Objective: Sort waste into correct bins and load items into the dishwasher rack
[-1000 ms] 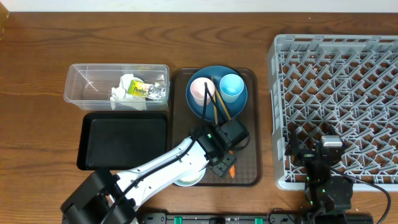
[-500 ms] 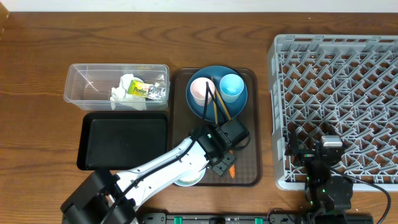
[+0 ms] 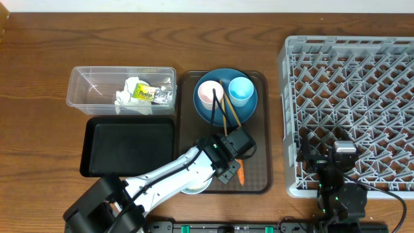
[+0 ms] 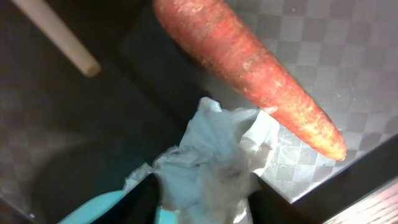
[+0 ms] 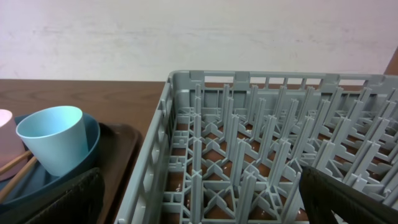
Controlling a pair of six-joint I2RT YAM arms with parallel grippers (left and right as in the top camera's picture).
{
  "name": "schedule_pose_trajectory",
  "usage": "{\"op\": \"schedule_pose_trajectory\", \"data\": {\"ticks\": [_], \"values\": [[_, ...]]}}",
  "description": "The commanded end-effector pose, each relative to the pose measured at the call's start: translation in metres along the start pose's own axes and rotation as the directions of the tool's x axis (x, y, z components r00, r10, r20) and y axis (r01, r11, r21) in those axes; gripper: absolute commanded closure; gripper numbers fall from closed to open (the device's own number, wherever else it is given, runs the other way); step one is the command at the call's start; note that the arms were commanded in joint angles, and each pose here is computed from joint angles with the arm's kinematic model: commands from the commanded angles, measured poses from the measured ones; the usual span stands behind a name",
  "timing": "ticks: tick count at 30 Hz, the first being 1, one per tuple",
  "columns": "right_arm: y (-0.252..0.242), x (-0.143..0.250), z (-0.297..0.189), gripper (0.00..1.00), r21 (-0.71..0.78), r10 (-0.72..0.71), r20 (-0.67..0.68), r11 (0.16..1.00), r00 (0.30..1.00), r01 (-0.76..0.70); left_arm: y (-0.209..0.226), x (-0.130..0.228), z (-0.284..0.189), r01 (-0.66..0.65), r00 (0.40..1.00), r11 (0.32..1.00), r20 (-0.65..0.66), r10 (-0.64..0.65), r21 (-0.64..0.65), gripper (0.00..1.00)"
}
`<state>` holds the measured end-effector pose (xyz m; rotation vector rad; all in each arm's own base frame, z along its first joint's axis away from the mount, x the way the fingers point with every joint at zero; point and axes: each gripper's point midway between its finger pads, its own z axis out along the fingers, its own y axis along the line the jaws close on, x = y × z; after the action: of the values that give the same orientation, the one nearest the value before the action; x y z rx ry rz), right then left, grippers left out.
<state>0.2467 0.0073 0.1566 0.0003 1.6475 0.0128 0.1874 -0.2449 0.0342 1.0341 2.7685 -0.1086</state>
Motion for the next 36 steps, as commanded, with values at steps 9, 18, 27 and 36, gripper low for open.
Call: {"op": "schedule_pose_trajectory", "data": {"ticks": [9, 18, 27, 36], "values": [[-0.003, 0.001, 0.0, 0.01, 0.014, -0.007, -0.003, 1.0, 1.0, 0.007, 0.003, -0.004, -0.001, -0.005, 1.0, 1.0, 0.021, 0.005, -0.023, 0.88], [-0.003, 0.001, 0.0, 0.01, 0.014, -0.007, -0.004, 1.0, 1.0, 0.007, 0.0, -0.03, -0.048, 0.002, 0.988, 1.0, 0.156, -0.003, 0.007, 0.92], [-0.003, 0.001, 0.0, 0.01, 0.014, -0.007, -0.004, 1.0, 1.0, 0.007, 0.01, -0.028, -0.103, 0.025, 0.959, 0.999, 0.282, -0.031, 0.026, 0.92], [-0.003, 0.001, 0.0, 0.01, 0.014, -0.007, -0.004, 1.0, 1.0, 0.007, 0.112, -0.042, -0.167, 0.394, 0.788, 0.915, 0.547, -0.284, -0.093, 0.92]]}}
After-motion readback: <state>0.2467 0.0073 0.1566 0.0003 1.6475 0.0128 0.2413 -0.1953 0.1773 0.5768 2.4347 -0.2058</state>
